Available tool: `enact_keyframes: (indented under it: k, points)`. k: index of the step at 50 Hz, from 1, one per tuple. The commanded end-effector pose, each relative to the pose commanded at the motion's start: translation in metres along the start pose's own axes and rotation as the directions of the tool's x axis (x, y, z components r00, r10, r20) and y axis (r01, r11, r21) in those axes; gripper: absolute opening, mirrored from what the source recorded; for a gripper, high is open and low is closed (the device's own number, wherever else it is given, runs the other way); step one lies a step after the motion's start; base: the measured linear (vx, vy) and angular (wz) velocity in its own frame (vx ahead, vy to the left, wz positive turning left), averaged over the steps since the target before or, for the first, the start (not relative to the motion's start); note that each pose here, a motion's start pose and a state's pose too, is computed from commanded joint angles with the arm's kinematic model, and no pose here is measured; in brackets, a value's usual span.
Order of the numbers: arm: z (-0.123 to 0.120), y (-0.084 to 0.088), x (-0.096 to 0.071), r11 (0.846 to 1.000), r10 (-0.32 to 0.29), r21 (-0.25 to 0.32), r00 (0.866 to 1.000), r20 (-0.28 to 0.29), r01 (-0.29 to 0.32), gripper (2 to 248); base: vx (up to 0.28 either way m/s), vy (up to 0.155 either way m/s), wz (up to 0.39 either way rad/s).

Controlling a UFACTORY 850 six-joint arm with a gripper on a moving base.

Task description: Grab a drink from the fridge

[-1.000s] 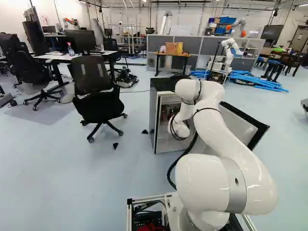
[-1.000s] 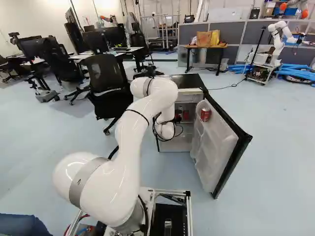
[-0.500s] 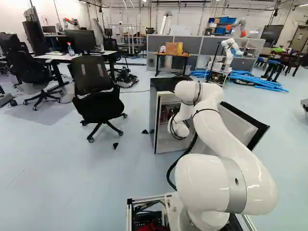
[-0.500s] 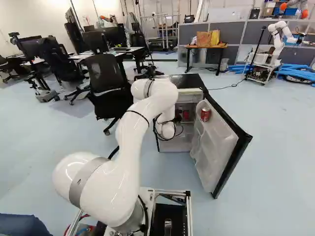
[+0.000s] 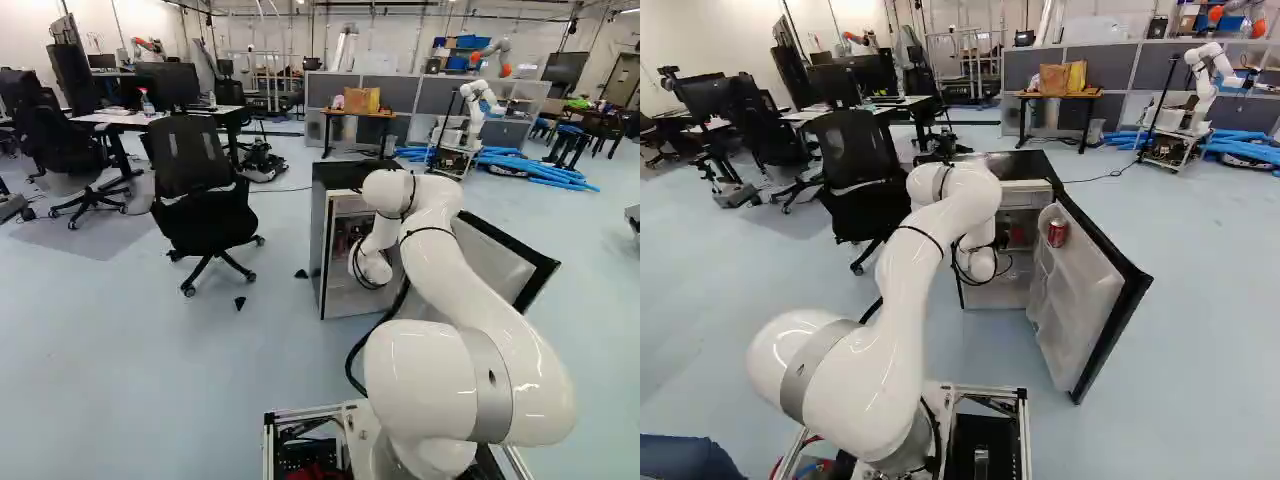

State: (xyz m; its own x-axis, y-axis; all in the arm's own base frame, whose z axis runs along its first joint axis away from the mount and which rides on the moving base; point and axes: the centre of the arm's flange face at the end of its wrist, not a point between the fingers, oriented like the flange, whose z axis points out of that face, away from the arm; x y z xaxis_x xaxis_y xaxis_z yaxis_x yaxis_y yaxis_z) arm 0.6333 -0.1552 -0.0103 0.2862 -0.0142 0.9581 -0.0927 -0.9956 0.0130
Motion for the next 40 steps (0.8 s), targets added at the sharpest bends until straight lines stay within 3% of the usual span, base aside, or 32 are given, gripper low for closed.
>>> enact_keyframes:
  k: [3,4,8,9,40]
  points:
    - [0.0,0.0,0.0,1.0,0.0,0.0,1.0,0.0,0.0,154,0.0,0.0,0.0]
    - [0.0,0.0,0.0,1.0,0.0,0.0,1.0,0.0,0.0,124,0.0,0.0,0.0]
    - [0.0,0.0,0.0,1.0,0.0,0.0,1.0,0.0,0.0,124,0.0,0.0,0.0]
    - [0.0,0.0,0.0,1.0,0.0,0.0,1.0,0.0,0.0,95,0.0,0.0,0.0]
    - [-0.0013,0.0001,0.0015,1.0,0.0,0.0,1.0,0.001,0.0,92,0.0,0.0,0.0]
